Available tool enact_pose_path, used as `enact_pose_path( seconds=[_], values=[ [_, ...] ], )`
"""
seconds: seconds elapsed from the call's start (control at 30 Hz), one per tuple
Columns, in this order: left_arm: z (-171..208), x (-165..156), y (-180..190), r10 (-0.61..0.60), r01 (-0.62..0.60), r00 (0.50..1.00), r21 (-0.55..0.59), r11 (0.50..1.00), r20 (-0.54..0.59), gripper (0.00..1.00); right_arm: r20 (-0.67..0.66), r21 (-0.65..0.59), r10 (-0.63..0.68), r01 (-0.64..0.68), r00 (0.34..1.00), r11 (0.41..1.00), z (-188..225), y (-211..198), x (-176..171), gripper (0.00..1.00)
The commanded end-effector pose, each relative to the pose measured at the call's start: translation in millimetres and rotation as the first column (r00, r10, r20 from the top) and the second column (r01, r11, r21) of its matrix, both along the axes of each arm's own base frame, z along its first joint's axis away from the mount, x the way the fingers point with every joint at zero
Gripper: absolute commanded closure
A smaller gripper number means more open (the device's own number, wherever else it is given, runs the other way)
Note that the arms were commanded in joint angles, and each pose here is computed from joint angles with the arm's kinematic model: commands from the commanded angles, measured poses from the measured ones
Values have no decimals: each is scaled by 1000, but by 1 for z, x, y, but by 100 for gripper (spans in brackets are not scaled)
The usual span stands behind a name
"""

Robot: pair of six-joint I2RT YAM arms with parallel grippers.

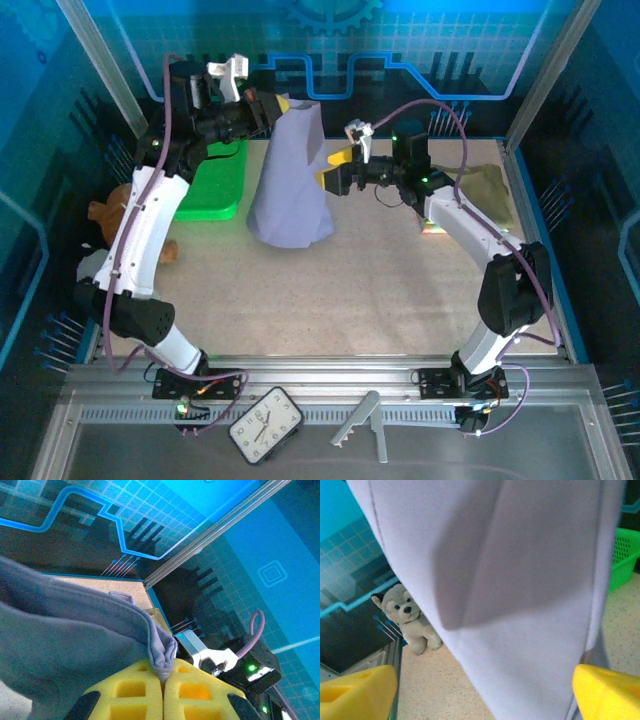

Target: Fold and stack the skirts

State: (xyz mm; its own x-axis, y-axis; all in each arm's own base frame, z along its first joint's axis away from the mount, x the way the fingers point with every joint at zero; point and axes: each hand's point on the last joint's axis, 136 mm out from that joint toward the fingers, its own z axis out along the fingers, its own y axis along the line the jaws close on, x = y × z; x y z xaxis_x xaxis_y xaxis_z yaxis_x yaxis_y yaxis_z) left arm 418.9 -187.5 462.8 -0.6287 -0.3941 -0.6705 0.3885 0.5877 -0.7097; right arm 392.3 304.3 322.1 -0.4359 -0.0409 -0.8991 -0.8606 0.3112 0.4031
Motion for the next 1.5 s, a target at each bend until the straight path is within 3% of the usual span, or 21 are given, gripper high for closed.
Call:
enact_pose_path(
  seconds=[0.0,0.37,0.47,0.6,0.63,0.73,0.83,1.07,1.27,1.37,1.47],
  values=[
    [17,-10,-11,-46,48,997,-36,998,60,100,55,30,40,-42,998,999,20,11,3,14],
    [8,-8,-10,-35,36,998,-24,999,45,100,-7,-55,-235,234,972,971,-3,-2,65,10],
    [7,-7,-10,-35,36,998,-23,999,44,100,-24,-26,-159,158,987,987,2,-1,60,13],
    [3,-4,-9,-29,30,999,-19,999,36,100,-5,-36,62,-62,998,997,11,13,28,41],
    [3,-4,-9,-27,27,999,-20,999,35,100,17,-55,95,-94,995,994,11,16,19,55],
    [0,-2,-7,-12,12,1000,-10,1000,28,100,46,-49,150,-148,988,988,21,15,4,84],
    [-5,0,3,45,-46,999,37,998,27,100,89,-64,116,-110,989,992,33,4,-3,99],
    [-22,-4,40,234,-237,971,174,956,38,100,135,-109,-61,76,989,991,56,-38,-26,100],
    [-17,-24,3,117,-118,993,140,983,11,100,172,-82,-152,168,973,982,86,-61,-58,100],
    [-15,-25,-18,73,-76,997,145,987,20,100,201,-103,-222,246,954,964,87,-73,-54,100],
    [-24,-4,-20,123,-123,992,178,976,10,100,228,-146,-273,310,934,939,77,-85,-38,100]
  ],
)
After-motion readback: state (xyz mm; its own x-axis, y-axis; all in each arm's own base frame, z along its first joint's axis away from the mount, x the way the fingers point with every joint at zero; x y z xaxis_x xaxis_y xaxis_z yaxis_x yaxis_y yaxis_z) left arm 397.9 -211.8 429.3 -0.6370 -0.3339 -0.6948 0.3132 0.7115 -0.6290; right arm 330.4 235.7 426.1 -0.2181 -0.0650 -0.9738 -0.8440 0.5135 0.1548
